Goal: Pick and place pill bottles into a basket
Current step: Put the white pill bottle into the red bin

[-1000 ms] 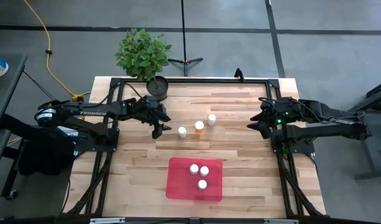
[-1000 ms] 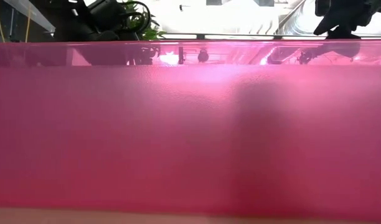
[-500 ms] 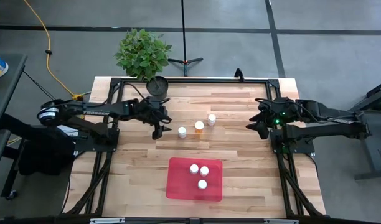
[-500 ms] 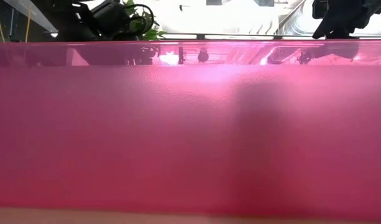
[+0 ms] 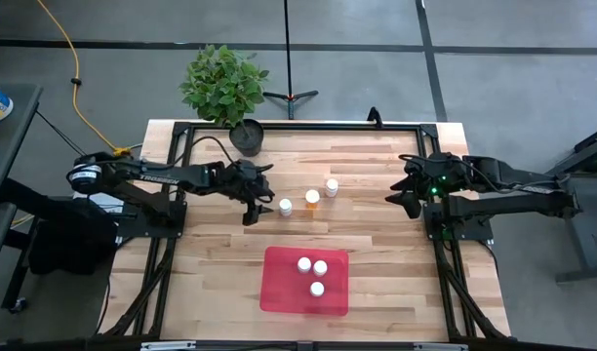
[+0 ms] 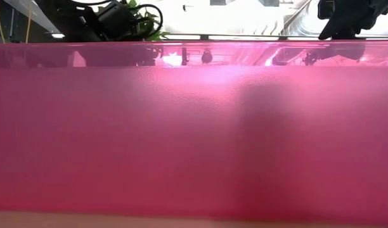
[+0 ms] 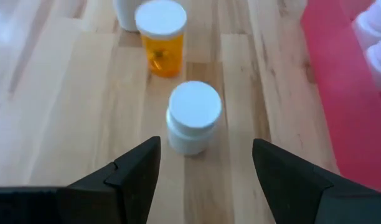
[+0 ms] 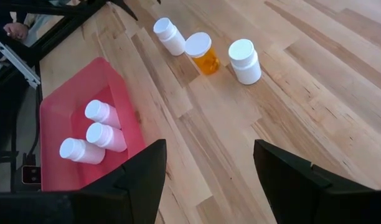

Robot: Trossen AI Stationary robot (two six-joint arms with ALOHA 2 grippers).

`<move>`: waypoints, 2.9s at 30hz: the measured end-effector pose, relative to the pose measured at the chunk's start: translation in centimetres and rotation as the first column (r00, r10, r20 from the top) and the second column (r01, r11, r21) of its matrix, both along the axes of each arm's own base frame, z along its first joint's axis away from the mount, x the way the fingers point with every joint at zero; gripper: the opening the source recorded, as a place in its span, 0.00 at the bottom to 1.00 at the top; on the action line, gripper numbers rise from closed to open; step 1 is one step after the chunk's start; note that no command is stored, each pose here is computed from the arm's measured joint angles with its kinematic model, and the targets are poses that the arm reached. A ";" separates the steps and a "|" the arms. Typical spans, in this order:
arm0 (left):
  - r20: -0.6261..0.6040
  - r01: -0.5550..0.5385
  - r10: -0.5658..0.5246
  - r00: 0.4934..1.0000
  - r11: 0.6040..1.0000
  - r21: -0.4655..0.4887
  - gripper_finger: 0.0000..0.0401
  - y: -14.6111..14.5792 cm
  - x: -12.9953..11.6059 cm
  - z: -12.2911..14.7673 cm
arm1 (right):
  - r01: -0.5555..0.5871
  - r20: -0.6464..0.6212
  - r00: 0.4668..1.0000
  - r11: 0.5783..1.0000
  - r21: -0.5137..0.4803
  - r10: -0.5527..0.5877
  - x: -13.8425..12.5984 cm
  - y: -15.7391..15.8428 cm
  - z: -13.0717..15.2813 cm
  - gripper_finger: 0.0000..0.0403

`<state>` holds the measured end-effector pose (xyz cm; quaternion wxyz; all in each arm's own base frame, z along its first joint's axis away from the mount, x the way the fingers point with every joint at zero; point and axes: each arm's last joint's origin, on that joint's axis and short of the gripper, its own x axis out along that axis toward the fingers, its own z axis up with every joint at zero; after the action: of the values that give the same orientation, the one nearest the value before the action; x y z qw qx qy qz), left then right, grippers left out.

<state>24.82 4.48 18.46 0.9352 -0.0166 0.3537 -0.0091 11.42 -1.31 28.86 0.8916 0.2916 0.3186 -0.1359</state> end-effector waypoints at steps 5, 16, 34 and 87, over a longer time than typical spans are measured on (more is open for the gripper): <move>0.007 -0.028 0.028 1.000 0.999 0.035 0.72 0.1 0.4 -0.3 | 0.000 0.000 1.000 1.000 0.000 0.000 0.0 0.0 0.0 0.58; -0.010 0.005 -0.004 1.000 0.998 0.061 0.72 0.5 2.3 -0.8 | -0.003 0.001 1.000 1.000 -0.003 0.003 0.0 0.0 0.0 0.58; -0.047 0.027 -0.026 0.999 0.999 0.030 0.72 0.5 2.9 -1.9 | -0.008 0.001 1.000 1.000 0.001 0.008 0.0 0.0 0.0 0.58; 0.061 -0.001 0.002 0.998 1.000 -0.019 0.48 -0.5 5.7 -1.6 | -0.009 0.000 1.000 1.000 0.001 0.009 0.0 0.0 0.0 0.58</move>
<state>30.52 3.97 16.88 0.9454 -0.0255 0.3248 -0.0122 11.41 -1.28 28.85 0.8920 0.2906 0.3202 -0.1317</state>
